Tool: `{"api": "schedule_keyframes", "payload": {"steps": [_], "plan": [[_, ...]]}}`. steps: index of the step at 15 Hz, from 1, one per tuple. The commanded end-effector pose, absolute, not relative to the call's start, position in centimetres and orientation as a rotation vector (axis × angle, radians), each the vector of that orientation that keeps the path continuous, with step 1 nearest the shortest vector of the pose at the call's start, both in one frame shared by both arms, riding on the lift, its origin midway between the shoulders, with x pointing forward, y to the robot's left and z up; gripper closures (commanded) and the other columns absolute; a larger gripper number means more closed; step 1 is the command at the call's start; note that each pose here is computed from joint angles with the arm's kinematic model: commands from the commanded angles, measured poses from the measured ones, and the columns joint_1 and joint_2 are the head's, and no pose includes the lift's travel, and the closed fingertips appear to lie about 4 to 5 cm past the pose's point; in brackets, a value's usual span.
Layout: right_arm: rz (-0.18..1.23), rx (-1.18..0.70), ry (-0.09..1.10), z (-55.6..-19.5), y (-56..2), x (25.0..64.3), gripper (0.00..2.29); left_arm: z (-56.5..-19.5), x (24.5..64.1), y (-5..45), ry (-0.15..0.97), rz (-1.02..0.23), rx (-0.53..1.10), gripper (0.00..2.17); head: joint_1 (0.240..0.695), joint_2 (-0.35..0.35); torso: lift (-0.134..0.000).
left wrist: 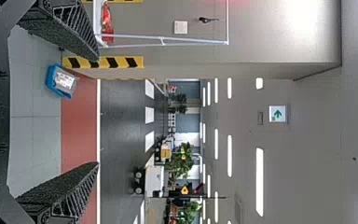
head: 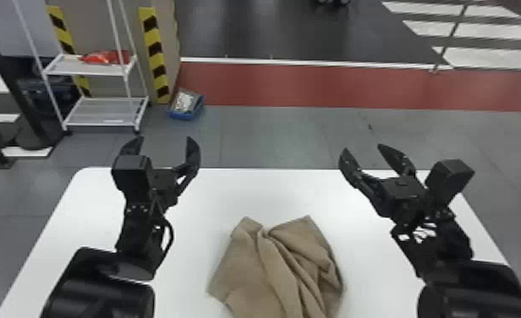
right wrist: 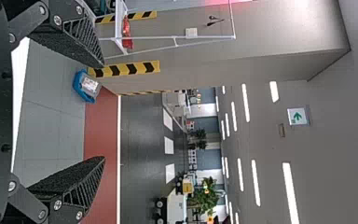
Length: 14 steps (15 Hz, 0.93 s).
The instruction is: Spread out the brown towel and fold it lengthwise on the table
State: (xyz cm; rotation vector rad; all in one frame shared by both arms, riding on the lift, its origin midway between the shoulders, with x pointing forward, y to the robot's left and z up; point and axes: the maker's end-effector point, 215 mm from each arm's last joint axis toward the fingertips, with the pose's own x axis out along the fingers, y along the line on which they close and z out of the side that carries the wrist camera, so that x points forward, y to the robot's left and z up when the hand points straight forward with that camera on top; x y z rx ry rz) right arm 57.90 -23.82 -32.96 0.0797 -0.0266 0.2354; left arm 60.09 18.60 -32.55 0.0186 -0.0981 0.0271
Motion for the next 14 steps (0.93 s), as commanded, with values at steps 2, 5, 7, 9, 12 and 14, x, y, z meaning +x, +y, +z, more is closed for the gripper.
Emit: {"api": "schedule_keyframes", "payload": {"steps": [2, 5, 7, 9, 12, 14], "plan": [[0.233, 0.086, -0.029, -32.9, -23.7, 57.9, 0.21, -32.4, 60.0, 18.4, -0.100, 0.024, 0.020, 0.09, 0.671, -0.048, 0.000], [0.221, 0.090, -0.031, -32.9, -24.3, 57.9, 0.21, -32.7, 59.7, 18.6, -0.096, 0.026, 0.021, 0.09, 0.671, -0.050, 0.000], [0.208, 0.099, -0.026, -33.0, -25.0, 57.9, 0.21, -32.6, 59.7, 18.9, -0.099, 0.031, 0.020, 0.09, 0.672, -0.052, 0.000], [0.207, 0.100, -0.022, -33.1, -25.1, 57.9, 0.21, -32.6, 59.6, 19.0, -0.097, 0.032, 0.020, 0.09, 0.673, -0.055, 0.000], [0.204, 0.101, -0.016, -33.3, -25.3, 57.9, 0.21, -32.3, 59.6, 18.8, -0.103, 0.029, 0.020, 0.09, 0.674, -0.058, 0.000], [0.204, 0.102, -0.012, -33.4, -25.3, 57.9, 0.21, -32.1, 59.5, 18.7, -0.106, 0.027, 0.018, 0.09, 0.674, -0.060, 0.000]]}}
